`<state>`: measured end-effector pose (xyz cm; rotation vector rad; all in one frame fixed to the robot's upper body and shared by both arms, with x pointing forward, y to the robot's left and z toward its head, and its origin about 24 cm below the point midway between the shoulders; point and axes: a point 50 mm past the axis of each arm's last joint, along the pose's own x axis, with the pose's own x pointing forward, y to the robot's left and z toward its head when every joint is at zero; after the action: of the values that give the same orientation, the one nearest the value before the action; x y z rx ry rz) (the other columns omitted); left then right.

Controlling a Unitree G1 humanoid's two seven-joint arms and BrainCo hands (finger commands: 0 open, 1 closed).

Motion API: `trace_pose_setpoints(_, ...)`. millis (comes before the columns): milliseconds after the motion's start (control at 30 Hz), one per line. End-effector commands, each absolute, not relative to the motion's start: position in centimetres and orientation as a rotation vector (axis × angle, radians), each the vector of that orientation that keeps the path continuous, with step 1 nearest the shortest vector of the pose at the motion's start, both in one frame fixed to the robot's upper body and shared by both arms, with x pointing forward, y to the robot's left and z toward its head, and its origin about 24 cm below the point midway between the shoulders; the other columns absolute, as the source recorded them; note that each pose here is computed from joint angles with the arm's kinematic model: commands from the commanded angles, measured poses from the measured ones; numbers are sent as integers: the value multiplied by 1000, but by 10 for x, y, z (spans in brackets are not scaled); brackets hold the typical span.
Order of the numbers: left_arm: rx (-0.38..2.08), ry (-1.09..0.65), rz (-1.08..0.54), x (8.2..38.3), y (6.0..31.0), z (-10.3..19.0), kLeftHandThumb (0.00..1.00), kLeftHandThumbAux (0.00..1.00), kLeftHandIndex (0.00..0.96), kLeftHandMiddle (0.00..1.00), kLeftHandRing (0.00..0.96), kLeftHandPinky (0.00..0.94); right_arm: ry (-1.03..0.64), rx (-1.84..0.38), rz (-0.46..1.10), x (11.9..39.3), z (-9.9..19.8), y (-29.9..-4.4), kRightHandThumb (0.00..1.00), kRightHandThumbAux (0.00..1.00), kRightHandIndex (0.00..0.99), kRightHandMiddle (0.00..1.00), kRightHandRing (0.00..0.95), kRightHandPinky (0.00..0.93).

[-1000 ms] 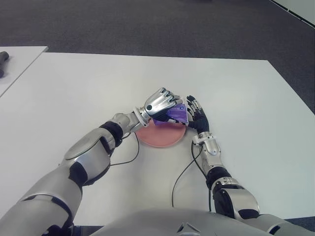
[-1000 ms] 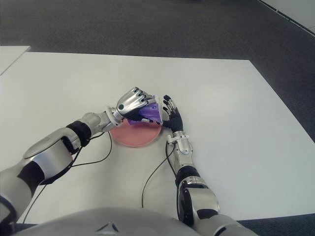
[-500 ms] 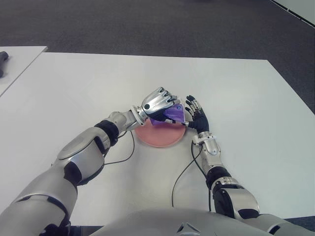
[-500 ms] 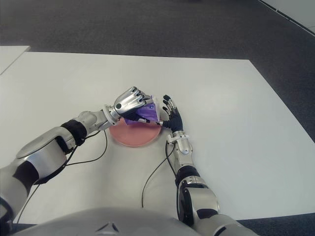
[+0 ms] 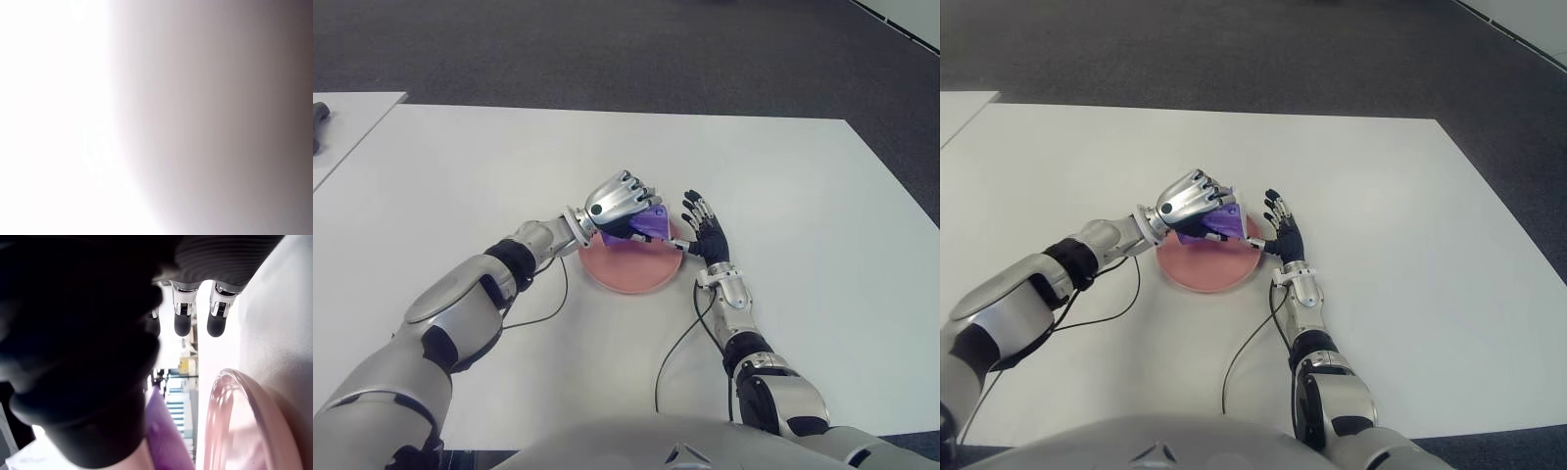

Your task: Put the tissue paper into the plate.

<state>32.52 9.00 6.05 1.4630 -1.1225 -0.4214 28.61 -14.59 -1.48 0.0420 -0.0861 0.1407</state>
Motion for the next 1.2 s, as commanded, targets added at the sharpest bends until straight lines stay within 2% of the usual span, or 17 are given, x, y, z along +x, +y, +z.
trace_pose_setpoints(33,1503,-1044,-483,325,102,55,740,695,444,853,858,863,132,102,77,243,-63,-152,96,706,62,30,13,55)
trace_pose_setpoints(600,1575,-954,-593,324,121,53,743,694,445,839,842,817,133,103,76,244,-63,-157,96,706,62,30,13,55)
trace_pose_setpoints(867,1634,-925,-639,324,125,52,746,693,445,831,838,831,132,104,76,244,-63,-158,96,706,62,30,13,55)
trace_pose_setpoints(1133,1568,-910,-630,320,122,48,742,694,445,829,835,832,130,104,76,244,-63,-158,96,706,62,30,13,55)
trace_pose_setpoints(1200,1531,-900,-628,318,121,48,734,696,442,815,813,797,130,104,76,244,-63,-158,96,706,62,30,13,55)
